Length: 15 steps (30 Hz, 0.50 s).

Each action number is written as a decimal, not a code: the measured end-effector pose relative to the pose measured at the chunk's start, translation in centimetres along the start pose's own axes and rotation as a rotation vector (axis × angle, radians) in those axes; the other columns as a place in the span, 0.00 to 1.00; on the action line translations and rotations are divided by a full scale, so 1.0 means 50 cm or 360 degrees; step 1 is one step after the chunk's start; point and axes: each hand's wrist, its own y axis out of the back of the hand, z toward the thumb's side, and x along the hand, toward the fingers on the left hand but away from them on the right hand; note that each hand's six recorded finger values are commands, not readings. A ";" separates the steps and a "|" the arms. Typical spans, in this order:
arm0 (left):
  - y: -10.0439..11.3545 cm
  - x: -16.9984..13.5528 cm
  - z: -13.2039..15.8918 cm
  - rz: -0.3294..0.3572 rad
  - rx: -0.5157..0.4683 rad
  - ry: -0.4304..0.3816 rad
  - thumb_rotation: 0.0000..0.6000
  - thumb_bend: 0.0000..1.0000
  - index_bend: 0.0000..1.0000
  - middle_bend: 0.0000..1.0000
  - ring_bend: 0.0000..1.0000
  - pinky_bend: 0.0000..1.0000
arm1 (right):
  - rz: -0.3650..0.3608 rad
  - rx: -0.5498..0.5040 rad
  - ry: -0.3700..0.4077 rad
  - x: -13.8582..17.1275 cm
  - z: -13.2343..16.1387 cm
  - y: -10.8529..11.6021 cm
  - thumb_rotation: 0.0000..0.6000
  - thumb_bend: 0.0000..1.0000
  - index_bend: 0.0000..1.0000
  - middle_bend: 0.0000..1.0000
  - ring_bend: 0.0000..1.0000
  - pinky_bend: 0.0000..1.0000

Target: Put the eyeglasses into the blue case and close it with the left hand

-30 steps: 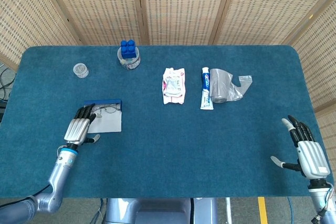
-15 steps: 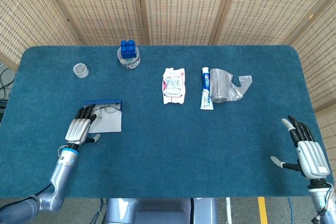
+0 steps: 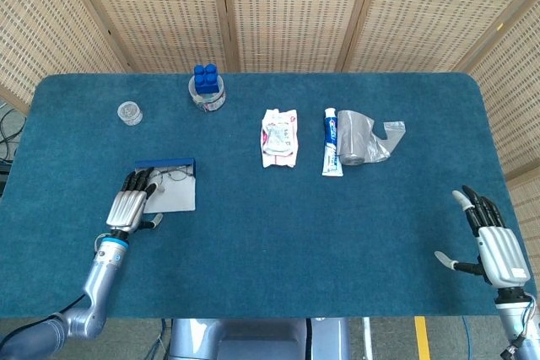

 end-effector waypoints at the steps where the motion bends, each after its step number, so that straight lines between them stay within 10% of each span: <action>1: 0.000 0.000 -0.001 -0.0001 0.0000 0.0000 1.00 0.39 0.33 0.00 0.00 0.00 | 0.0001 -0.0003 0.0000 0.000 0.000 0.000 1.00 0.00 0.00 0.00 0.00 0.00; 15: 0.018 0.018 -0.011 0.0017 -0.0013 0.0011 1.00 0.54 0.35 0.00 0.00 0.00 | 0.0007 -0.0022 0.0004 0.001 0.001 -0.001 1.00 0.00 0.00 0.00 0.00 0.00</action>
